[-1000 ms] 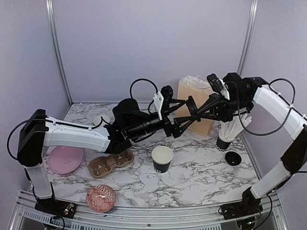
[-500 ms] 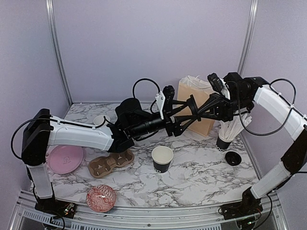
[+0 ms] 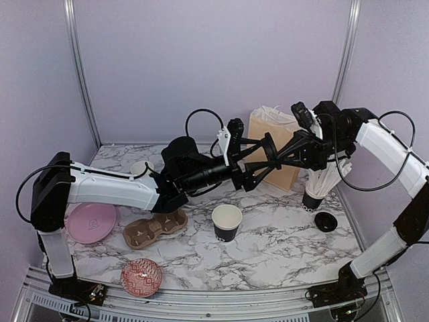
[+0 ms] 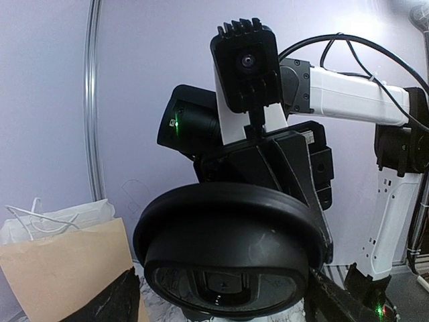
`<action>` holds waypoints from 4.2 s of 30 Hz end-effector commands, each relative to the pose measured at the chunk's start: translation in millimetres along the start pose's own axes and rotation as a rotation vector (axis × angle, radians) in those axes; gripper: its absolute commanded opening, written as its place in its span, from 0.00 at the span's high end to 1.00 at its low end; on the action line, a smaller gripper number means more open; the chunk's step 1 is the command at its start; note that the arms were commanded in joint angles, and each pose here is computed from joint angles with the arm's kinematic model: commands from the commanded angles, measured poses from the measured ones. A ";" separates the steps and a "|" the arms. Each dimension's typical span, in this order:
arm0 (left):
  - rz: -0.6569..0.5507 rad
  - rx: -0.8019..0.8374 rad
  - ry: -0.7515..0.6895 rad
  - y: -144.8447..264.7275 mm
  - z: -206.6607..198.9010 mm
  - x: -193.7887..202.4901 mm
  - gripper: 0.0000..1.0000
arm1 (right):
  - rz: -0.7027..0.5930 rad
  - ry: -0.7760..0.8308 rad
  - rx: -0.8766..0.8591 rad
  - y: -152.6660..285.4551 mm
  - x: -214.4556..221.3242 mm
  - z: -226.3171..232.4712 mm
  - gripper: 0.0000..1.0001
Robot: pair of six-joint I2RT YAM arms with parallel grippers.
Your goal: Pack the takeout coffee
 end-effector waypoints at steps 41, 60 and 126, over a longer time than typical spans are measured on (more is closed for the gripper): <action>1.214 -0.214 0.084 90.1 1.9 36.6 0.30 | 0.316 -0.249 0.568 -4.9 98.5 -117.1 0.45; 1.356 -0.185 0.105 73.9 6.5 74.2 0.30 | 0.346 -0.290 0.494 -23.4 119.0 -116.7 0.45; 0.961 -0.456 0.813 90.6 23.7 102.3 0.24 | 0.288 -0.733 0.210 -55.2 166.6 -101.2 0.51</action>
Point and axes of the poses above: each gripper's point midway between its finger pads, its own y axis back along the fingers, its own z axis along the line the jaws close on, x = y × z, the point moved 8 cm from there along y, back along the fingers
